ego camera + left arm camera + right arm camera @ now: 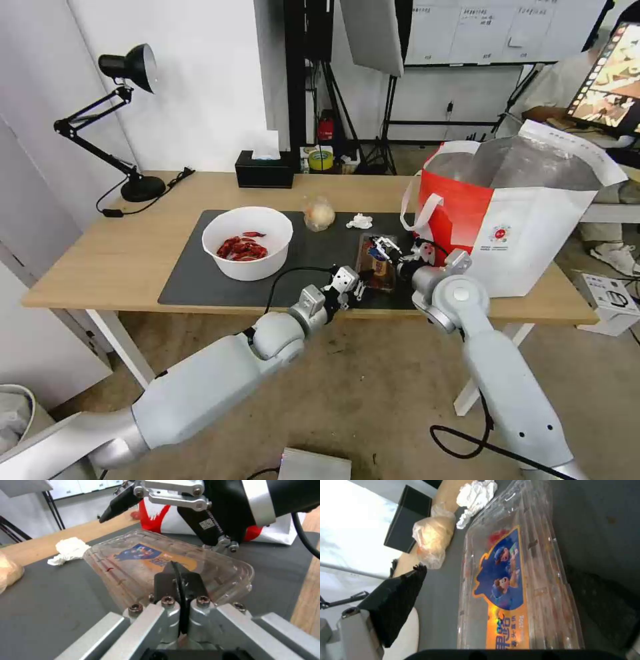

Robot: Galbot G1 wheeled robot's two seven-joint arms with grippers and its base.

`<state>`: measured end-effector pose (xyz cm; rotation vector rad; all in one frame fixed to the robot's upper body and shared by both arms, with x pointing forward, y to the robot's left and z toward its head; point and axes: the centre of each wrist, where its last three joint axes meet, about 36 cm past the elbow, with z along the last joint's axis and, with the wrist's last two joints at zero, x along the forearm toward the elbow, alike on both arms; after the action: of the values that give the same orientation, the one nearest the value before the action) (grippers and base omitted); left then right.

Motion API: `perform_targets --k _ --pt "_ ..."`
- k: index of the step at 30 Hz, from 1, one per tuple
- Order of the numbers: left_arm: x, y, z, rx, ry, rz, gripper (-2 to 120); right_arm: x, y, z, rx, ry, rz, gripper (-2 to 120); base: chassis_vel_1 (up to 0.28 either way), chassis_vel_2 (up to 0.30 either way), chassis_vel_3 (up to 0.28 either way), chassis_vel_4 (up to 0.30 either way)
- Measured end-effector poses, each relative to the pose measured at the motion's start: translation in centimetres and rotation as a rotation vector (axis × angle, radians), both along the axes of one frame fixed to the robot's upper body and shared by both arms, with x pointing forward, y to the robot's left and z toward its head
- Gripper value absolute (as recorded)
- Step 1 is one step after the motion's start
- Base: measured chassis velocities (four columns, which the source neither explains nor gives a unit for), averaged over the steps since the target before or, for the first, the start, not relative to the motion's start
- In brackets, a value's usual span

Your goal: Pick up the trash from the table and place it into the takeout bag.

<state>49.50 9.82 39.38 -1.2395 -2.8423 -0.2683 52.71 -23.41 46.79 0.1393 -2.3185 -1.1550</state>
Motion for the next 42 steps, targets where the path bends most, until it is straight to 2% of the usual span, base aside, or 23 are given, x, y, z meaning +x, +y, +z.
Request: perform_targets --k 26,42 --pt "-0.6 0.2 -0.3 0.001 0.003 0.002 0 0.8 -0.2 2.2 -0.062 -0.006 0.035 100 0.0 0.0 0.0 0.0" --pt "-0.6 0.1 -0.3 -0.003 0.0 0.003 0 2.2 0.4 3.1 -0.12 0.05 0.07 100 0.0 0.0 0.0 0.0"
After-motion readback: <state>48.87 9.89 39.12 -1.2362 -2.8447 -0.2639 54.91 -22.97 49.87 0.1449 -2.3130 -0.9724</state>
